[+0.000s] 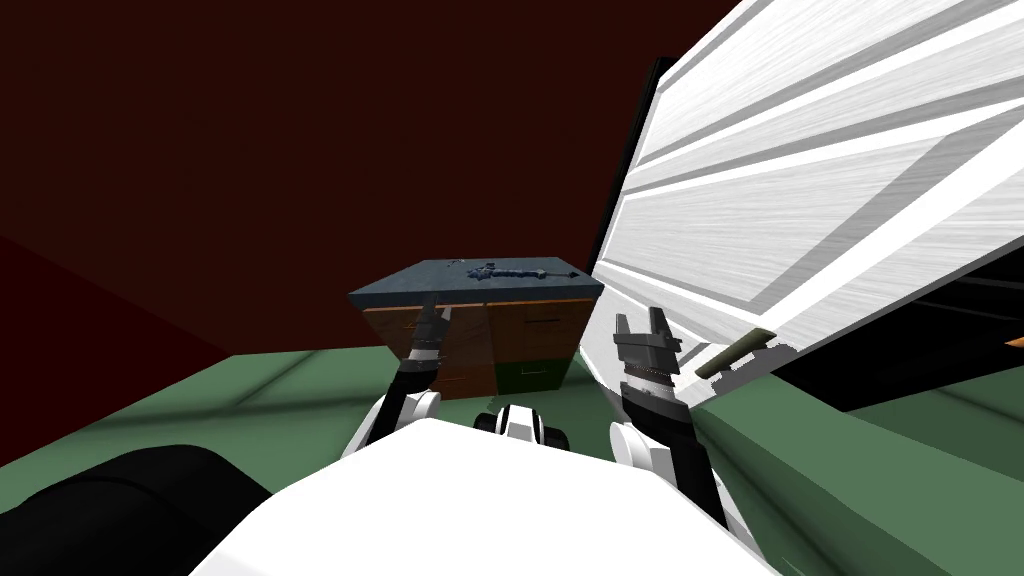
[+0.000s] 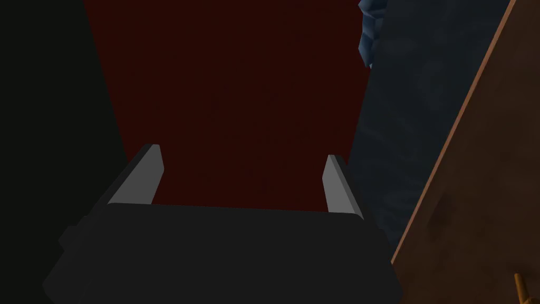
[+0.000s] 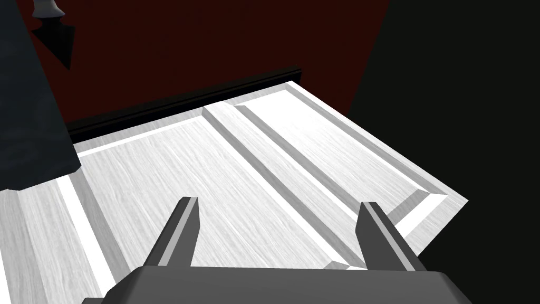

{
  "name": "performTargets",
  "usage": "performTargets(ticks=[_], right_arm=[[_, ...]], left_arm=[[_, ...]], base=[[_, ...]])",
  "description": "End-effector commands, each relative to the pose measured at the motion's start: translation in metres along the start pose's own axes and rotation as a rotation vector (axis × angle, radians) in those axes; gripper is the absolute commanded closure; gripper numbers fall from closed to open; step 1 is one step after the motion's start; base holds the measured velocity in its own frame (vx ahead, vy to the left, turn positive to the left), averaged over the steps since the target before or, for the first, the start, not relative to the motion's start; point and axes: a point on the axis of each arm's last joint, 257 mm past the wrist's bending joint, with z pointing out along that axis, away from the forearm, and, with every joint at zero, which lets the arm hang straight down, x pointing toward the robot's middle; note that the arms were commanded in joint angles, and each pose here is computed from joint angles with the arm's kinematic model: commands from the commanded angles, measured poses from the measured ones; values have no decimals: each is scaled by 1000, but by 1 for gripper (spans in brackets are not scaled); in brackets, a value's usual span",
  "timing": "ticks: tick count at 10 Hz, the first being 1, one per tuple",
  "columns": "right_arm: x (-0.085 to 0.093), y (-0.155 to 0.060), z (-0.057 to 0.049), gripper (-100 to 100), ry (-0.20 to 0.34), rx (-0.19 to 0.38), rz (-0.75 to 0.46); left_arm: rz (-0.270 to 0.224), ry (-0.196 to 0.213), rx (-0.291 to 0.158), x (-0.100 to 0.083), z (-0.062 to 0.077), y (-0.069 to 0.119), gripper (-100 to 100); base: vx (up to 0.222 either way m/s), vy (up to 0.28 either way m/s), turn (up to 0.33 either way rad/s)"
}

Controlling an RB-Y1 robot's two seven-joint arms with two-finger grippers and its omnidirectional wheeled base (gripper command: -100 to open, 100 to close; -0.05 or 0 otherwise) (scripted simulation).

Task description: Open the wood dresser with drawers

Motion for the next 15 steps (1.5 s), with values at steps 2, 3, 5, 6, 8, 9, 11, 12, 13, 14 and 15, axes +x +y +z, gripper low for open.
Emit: performTargets(ticks=[2,3,5,6,8,9,11,12,13,14,15], right_arm=[[0,0,0,0,0,0,0],[0,0,0,0,0,0,0],[0,0,0,0,0,0,0],[0,0,0,0,0,0,0],[0,0,0,0,0,0,0],[0,0,0,0,0,0,0],[0,0,0,0,0,0,0],[0,0,0,0,0,0,0],[0,0,0,0,0,0,0],[0,0,0,0,0,0,0],[0,0,0,0,0,0,0]], left_arm=[[31,70,-31,8,-2,18,-100],[38,90,-53,10,-3,30,-100],[39,102,-87,11,-5,49,-100],[38,103,-98,11,-6,56,-100],[26,97,-139,11,-9,78,-100],[23,94,-148,11,-10,83,-100],[8,84,-183,12,-14,102,-100],[2,80,-201,12,-16,112,-100],[-1,79,-210,13,-17,117,-100],[-5,79,-229,13,-19,127,-100],[-6,81,-249,14,-22,137,-100]], base=[[11,-82,29],[24,-122,48],[39,-127,60],[30,-139,47],[15,-175,71],[17,-174,33],[28,-141,48],[19,-139,51],[13,-122,50],[20,-120,54],[34,-150,55]])
